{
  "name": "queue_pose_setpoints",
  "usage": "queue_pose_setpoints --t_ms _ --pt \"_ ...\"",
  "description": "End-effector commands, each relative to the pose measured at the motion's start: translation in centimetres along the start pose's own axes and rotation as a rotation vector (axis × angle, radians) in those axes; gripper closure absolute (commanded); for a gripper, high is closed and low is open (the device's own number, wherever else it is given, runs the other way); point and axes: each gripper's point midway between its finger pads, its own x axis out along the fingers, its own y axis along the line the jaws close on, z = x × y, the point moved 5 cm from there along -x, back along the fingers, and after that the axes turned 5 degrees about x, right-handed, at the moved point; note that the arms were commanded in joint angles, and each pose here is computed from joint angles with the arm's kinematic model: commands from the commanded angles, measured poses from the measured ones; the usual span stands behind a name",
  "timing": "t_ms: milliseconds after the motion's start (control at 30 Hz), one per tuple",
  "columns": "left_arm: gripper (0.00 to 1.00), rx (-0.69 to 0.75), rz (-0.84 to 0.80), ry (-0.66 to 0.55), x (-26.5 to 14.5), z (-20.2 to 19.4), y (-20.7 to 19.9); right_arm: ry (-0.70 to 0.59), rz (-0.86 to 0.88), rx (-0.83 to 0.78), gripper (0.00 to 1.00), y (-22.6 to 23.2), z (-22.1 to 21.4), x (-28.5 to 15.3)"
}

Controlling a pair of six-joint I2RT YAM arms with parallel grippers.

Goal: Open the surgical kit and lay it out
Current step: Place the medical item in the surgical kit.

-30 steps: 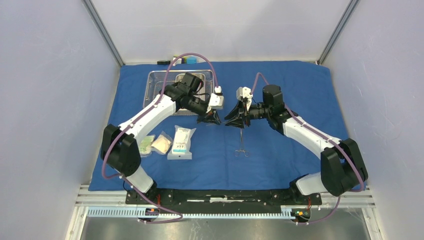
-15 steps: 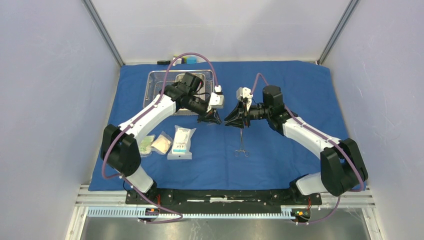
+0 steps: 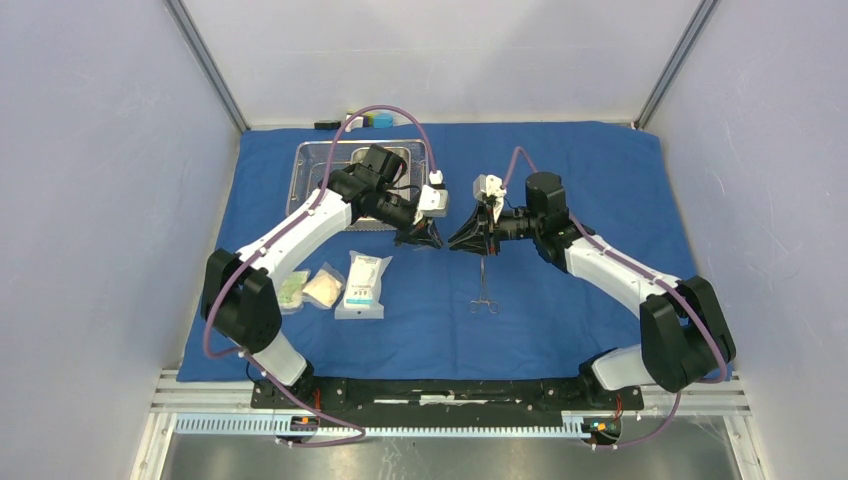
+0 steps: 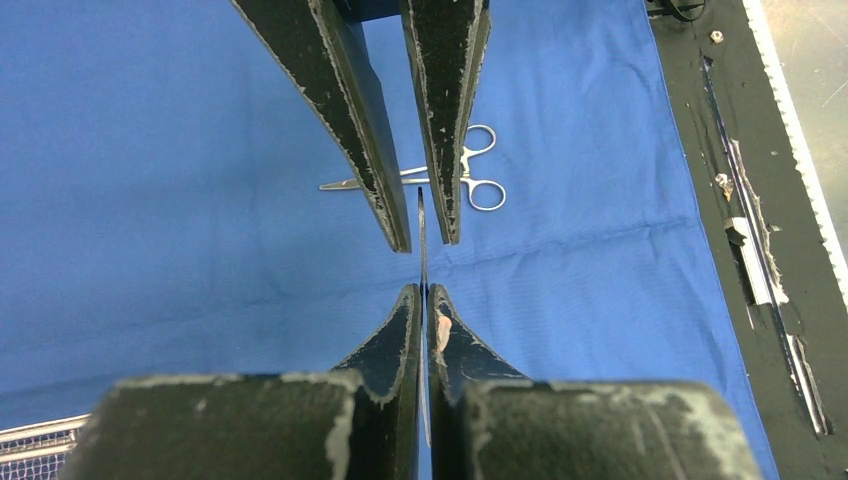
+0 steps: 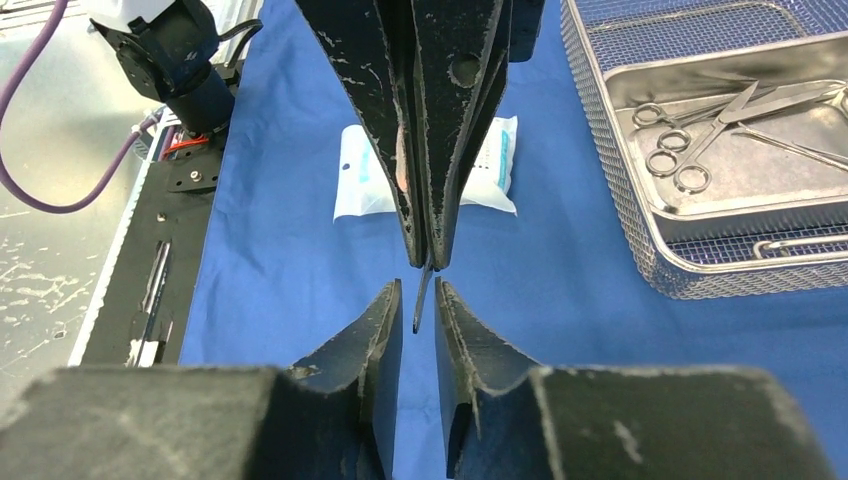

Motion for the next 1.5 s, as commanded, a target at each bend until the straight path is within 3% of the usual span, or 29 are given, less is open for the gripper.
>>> queue_pose_setpoints --t_ms 0,200,333,433,500,667,967,1067,1200,1333,1467 --pt "0.98 0.033 0.009 -0.05 -0.5 1.8 -0.4 -0.014 0.023 -0.008 0.79 0.2 0.1 0.3" --pt "0.98 0.033 0.01 -0.048 -0.5 1.8 -0.4 -0.016 -0.007 -0.028 1.0 0.1 0.4 0.1" --pt "0.93 0.035 0.012 -0.05 -0.6 1.9 -0.4 -0.008 -0.039 -0.058 1.0 -0.1 0.4 -0.1" --pt "0.71 0.004 0.033 -0.047 -0.9 2.0 -0.1 0.003 -0.061 -0.103 1.0 -0.1 0.6 -0.5" --pt "0.49 -0.034 0.066 -0.046 -1.4 2.0 0.3 0.014 -0.084 -0.14 1.0 -0.3 1.0 -0.8" --pt "0.26 -0.246 0.22 -0.138 -4.5 2.3 2.8 0.027 -0.199 -0.209 1.0 -0.8 2.3 -2.0" --pt "0.2 -0.894 0.491 -0.534 -8.7 1.9 6.8 0.012 -0.548 -0.229 1.0 -4.7 6.6 -4.2" --pt "0.19 -1.03 0.528 -0.64 -8.9 1.5 7.6 -0.018 -0.637 -0.214 1.0 -5.6 8.3 -4.8" --pt "0.17 -1.219 0.486 -0.781 -8.2 1.3 8.5 -0.043 -0.713 -0.189 1.0 -6.3 9.5 -5.3" --pt "0.15 -1.353 0.342 -0.908 -6.2 2.2 9.3 -0.07 -0.729 -0.138 1.0 -6.4 9.4 -5.2" --pt "0.16 -1.441 0.253 -0.94 -4.1 2.8 9.5 -0.096 -0.69 -0.109 1.0 -6.1 9.2 -4.7"
